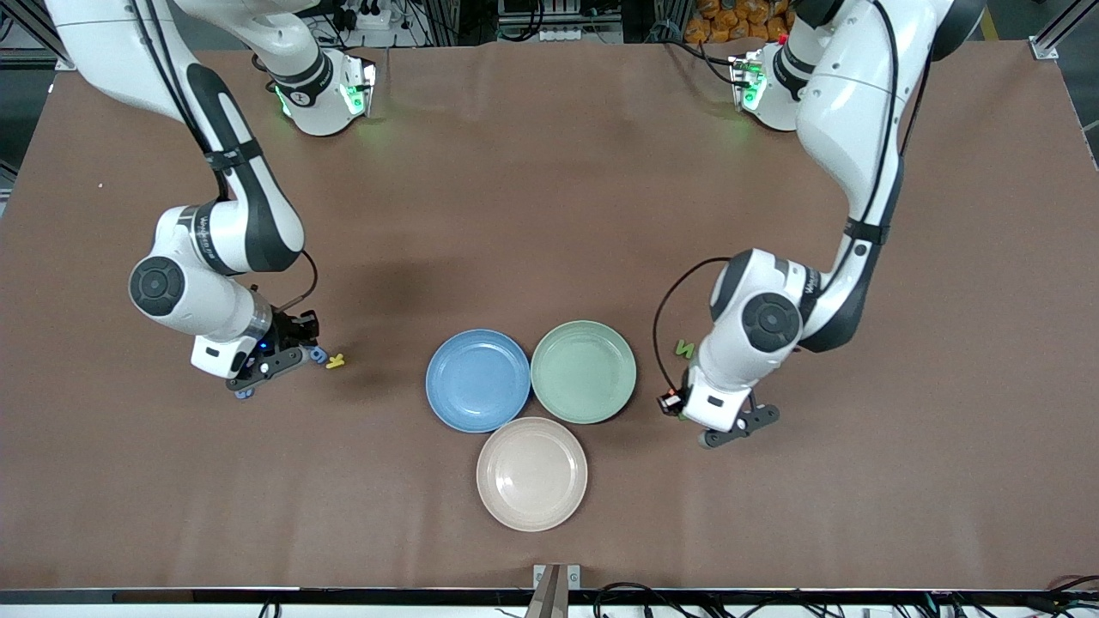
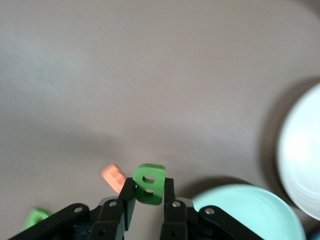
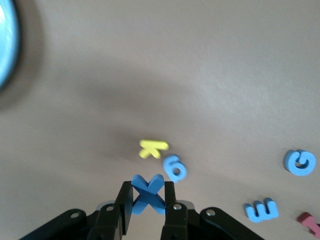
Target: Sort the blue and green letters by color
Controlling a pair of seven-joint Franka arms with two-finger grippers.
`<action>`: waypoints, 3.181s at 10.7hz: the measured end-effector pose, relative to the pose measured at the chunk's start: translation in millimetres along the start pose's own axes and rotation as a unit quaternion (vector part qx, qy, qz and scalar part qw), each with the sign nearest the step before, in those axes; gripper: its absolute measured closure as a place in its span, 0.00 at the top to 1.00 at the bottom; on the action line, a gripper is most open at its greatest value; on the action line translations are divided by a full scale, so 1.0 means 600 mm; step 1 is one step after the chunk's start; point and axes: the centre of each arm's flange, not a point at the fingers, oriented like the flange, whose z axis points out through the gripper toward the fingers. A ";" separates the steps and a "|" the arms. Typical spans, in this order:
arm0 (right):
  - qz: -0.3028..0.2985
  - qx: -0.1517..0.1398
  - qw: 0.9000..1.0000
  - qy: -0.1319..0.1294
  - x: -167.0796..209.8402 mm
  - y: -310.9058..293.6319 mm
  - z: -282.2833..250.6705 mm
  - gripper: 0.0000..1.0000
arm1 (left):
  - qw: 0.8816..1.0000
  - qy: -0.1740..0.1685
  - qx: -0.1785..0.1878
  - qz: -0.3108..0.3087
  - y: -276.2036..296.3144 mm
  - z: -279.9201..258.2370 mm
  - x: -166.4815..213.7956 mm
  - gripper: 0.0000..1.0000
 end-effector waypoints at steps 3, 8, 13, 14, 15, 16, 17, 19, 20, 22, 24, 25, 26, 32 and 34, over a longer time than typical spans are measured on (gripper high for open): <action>0.038 -0.005 0.999 0.019 0.048 -0.098 -0.030 0.30 | 1.000 -0.008 -0.005 -0.016 0.087 -0.006 -0.103 0.27; 0.077 -0.003 0.996 0.038 0.126 -0.284 -0.025 0.30 | 1.000 -0.022 0.012 -0.006 0.125 0.036 -0.186 0.30; 0.087 -0.002 0.995 0.039 0.195 -0.416 0.056 0.30 | 0.993 -0.020 0.077 0.093 0.087 0.031 -0.161 0.96; 0.089 -0.002 0.995 0.038 0.203 -0.421 0.071 0.30 | 0.991 -0.024 0.084 0.106 0.068 0.020 -0.141 1.00; 0.091 -0.002 0.995 0.039 0.210 -0.422 0.080 0.30 | 0.988 -0.026 0.087 0.121 0.039 0.003 -0.117 1.00; 0.093 -0.002 0.995 0.039 0.215 -0.421 0.086 0.30 | 0.986 -0.027 0.087 0.136 0.000 -0.020 -0.090 1.00; 0.094 -0.002 0.995 0.039 0.217 -0.420 0.089 0.30 | 0.985 -0.021 0.082 0.150 -0.042 -0.042 -0.071 1.00; 0.096 -0.003 0.995 0.040 0.218 -0.418 0.087 0.33 | 0.982 -0.003 0.064 0.176 -0.119 -0.048 -0.073 1.00; 0.096 -0.003 0.994 0.041 0.219 -0.418 0.086 0.43 | 0.981 -0.004 0.064 0.184 -0.149 -0.032 -0.086 1.00; 0.095 -0.002 0.994 0.045 0.222 -0.421 0.080 0.67 | 0.980 -0.024 0.076 0.184 -0.189 0.012 -0.107 1.00; 0.094 -0.001 0.994 0.052 0.229 -0.424 0.066 0.93 | 0.979 -0.040 0.085 0.182 -0.205 0.049 -0.116 1.00; 0.094 -0.001 0.994 0.055 0.232 -0.423 0.061 1.00 | 0.979 -0.044 0.087 0.180 -0.212 0.064 -0.116 1.00; 0.096 -0.002 0.994 0.055 0.233 -0.418 0.059 1.00 | 0.979 -0.043 0.085 0.179 -0.215 0.076 -0.115 1.00; 0.030 -0.028 0.999 0.035 0.234 -0.325 0.017 1.00 | 0.980 -0.037 0.077 0.178 -0.203 0.123 -0.098 1.00; 0.011 -0.030 0.999 0.019 0.227 -0.274 -0.005 1.00 | 0.980 -0.037 0.076 0.179 -0.201 0.122 -0.097 1.00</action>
